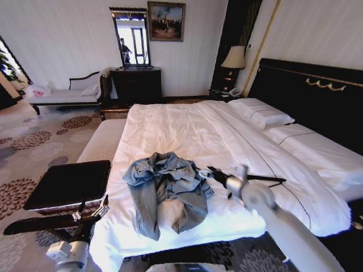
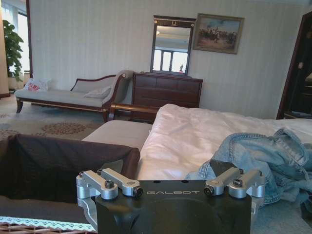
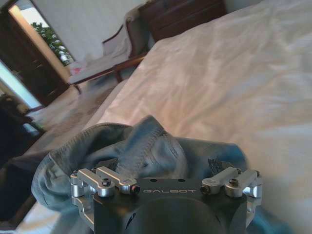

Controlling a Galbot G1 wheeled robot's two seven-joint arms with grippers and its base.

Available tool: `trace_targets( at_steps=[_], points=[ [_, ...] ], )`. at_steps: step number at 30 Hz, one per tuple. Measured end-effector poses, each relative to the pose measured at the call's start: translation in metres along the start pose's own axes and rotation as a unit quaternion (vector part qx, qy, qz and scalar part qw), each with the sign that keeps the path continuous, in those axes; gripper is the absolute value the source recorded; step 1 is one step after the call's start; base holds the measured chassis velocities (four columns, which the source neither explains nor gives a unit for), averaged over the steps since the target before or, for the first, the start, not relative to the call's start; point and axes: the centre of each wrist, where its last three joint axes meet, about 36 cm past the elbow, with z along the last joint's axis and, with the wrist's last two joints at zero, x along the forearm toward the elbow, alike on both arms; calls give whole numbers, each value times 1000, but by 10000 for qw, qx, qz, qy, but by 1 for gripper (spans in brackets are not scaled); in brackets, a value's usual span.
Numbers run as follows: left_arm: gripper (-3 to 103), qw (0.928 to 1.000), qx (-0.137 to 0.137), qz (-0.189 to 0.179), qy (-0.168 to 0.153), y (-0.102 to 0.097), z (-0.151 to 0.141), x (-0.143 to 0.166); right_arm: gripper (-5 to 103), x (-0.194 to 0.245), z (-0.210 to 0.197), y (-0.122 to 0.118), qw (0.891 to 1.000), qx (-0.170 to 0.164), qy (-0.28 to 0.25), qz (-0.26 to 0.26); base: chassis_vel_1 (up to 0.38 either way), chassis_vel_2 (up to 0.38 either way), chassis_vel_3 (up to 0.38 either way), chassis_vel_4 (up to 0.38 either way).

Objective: Pick up the clothes from the bed and hang them on the clothes hanger.

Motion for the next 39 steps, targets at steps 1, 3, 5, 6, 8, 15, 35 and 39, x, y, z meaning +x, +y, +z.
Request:
trace_targets(
  at_steps=[1,3,5,6,8,15,35,39],
  points=[
    [100,10000,5,-3,0,0,0,0,100,-10,-10,1,10000,16,49,-67,0,0,0,0],
    [100,10000,14,-10,1,0,1,-1,100,-37,-28,2,9997,103,187,-147,0,0,0,0],
    [100,10000,9,-19,-8,-1,2,-2,100,-60,-33,-7,9991,281,318,-14,0,0,0,0],
    [100,10000,9,-19,-8,-1,2,-2,100,-60,-33,-7,9991,281,318,-14,0,0,0,0],
    [100,10000,8,-25,-16,-2,2,-3,100,-73,-33,-17,9984,354,431,112,0,0,0,0],
    [100,10000,-10,-38,-10,0,3,-4,100,-89,-19,-37,9966,405,648,304,0,0,0,0],
    [100,9979,481,391,205,14,-18,-62,41,-90,-4,-36,9963,346,783,36,0,0,0,0],
    [100,9961,641,534,274,18,-27,-87,30,-86,-6,-36,9967,355,730,24,0,0,0,0]
  ],
)
